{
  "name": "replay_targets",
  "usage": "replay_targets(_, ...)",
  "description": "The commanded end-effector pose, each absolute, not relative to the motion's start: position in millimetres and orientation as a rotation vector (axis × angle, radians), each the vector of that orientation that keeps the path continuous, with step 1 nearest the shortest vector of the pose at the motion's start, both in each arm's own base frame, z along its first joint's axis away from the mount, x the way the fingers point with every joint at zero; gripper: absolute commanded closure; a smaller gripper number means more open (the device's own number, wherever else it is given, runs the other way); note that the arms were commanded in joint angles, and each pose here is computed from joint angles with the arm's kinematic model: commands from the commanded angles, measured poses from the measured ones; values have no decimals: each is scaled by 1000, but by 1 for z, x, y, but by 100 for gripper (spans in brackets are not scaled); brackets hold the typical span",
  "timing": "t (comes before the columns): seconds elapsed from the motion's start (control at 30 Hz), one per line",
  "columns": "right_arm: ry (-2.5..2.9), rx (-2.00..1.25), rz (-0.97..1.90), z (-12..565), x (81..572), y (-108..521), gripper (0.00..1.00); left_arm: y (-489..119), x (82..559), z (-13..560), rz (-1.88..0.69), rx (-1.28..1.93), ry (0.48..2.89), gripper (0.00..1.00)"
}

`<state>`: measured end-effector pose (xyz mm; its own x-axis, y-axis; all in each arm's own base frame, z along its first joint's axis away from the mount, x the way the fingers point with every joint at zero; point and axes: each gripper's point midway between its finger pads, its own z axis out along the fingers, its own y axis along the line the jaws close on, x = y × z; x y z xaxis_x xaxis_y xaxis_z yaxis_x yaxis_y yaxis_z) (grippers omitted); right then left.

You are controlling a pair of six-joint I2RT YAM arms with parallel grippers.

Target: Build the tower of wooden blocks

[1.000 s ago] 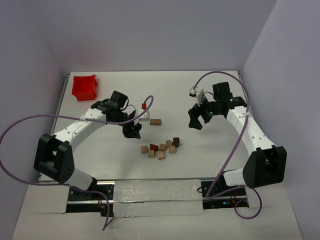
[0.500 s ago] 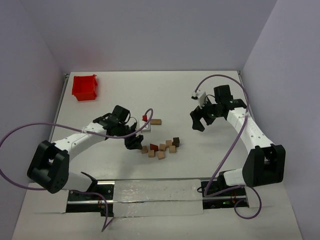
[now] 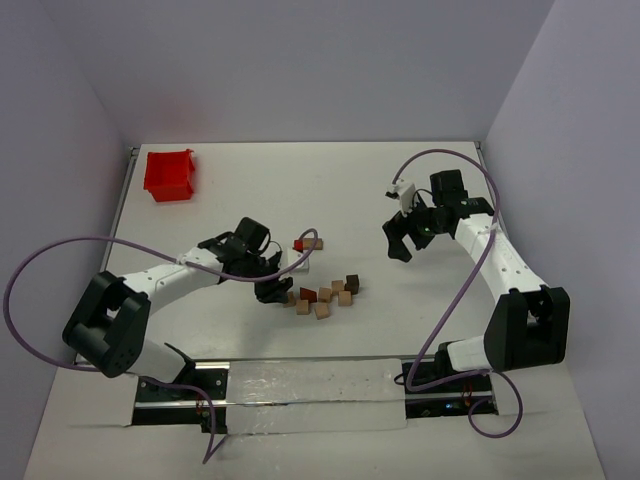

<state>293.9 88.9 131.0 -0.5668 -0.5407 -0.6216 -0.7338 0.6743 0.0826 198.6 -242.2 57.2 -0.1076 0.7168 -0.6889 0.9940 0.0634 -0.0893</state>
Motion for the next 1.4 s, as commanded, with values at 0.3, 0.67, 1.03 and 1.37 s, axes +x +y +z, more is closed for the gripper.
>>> replay_targets(0.3,2325,-943,432,132,295,84,0,-245,195,34,-732,1776,1845,52)
replay_targets(0.67,2324,-935,418,131,291,82,0,-254,185,32,-732,1863,1775,70)
replay_targets(1.03,2330,-935,411,128,285,80,0,-256,179,35,-744,1907,1747,47)
replay_targets(1.37,2334,-930,411,126,279,78,0,-266,179,36,-743,1922,1726,42)
